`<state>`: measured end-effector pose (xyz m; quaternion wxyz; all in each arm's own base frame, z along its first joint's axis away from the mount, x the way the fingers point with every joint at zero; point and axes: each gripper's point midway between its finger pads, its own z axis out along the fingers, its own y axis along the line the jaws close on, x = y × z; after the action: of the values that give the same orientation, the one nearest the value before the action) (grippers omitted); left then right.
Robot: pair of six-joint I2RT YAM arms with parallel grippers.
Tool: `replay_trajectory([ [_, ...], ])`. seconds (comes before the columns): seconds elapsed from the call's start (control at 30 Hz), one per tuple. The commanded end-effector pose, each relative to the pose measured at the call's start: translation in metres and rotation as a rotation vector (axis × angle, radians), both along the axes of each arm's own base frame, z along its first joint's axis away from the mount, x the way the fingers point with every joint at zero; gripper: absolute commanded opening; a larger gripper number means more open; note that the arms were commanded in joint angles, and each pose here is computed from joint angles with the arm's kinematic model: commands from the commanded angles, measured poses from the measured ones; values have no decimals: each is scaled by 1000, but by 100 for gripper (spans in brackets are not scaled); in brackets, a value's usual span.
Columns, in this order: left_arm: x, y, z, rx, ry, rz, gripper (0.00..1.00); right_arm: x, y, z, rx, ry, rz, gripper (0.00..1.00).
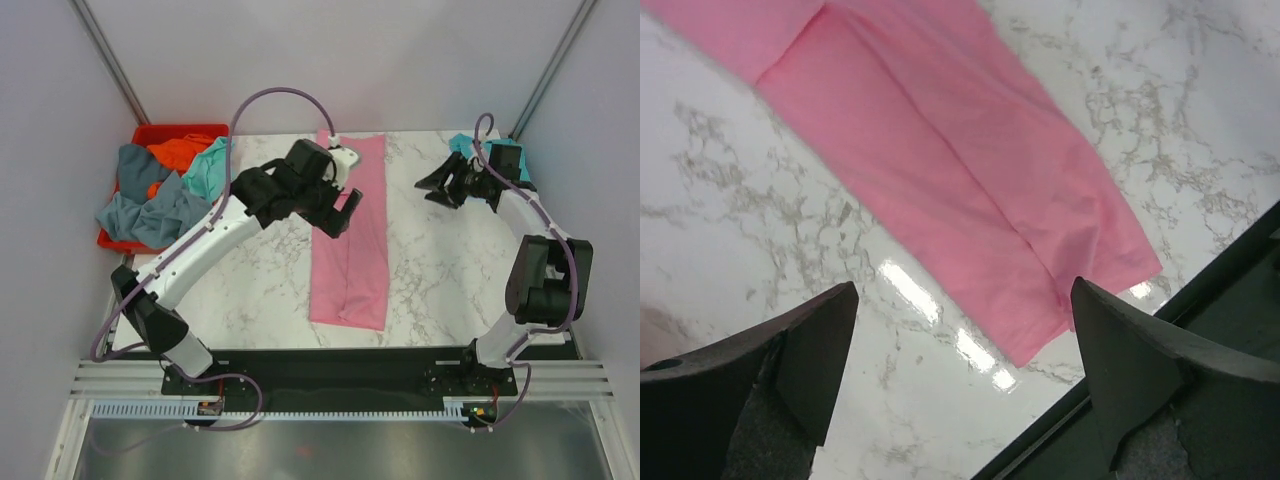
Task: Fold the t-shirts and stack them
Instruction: Fold the tshirt
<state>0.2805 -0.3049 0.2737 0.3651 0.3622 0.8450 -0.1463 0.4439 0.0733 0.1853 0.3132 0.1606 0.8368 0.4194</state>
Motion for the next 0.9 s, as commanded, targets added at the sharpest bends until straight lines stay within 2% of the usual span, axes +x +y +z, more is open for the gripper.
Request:
replay_trajectory([
  [0.0,3,30,-27,-120,256,184,94,-56,11,-11,44,125,25,63],
  [0.1,-3,45,-48,-203,417,268,91,-84,6,-9,-29,101,-38,63],
  [0.27,-21,61,-83,-282,632,359,90,-143,15,-58,-109,224,-79,64],
  [0.3,-19,70,-89,-281,641,387,90,-152,18,-58,-130,204,-71,64],
  [0.4,-46,94,-124,-230,718,446,90,-176,8,-82,-195,243,-127,64],
  [0.43,-53,99,-124,-232,716,448,90,-186,6,-94,-207,270,-136,64],
  [0.47,-38,78,-119,-391,731,494,86,-190,1,-95,-229,265,-148,65],
  [0.53,-38,83,-129,-408,687,519,85,-192,-1,-97,-254,237,-147,64],
  [0.57,-30,81,-121,-463,608,501,84,-186,-6,-95,-283,189,-172,65],
  [0.6,-38,87,-143,-447,614,520,81,-183,-9,-92,-296,157,-191,65],
  [0.67,-26,89,-154,-486,536,540,81,-180,-12,-100,-293,156,-229,66],
  [0.7,-31,93,-172,-479,561,567,79,-179,-14,-102,-255,176,-251,66],
  [0.77,-29,91,-177,-514,536,555,79,-179,-11,-106,-178,213,-277,66],
  [0.83,-44,99,-199,-477,579,579,79,-184,-1,-109,-104,267,-265,66],
  [0.87,-35,91,-191,-548,553,563,77,-185,2,-110,-81,283,-259,67],
])
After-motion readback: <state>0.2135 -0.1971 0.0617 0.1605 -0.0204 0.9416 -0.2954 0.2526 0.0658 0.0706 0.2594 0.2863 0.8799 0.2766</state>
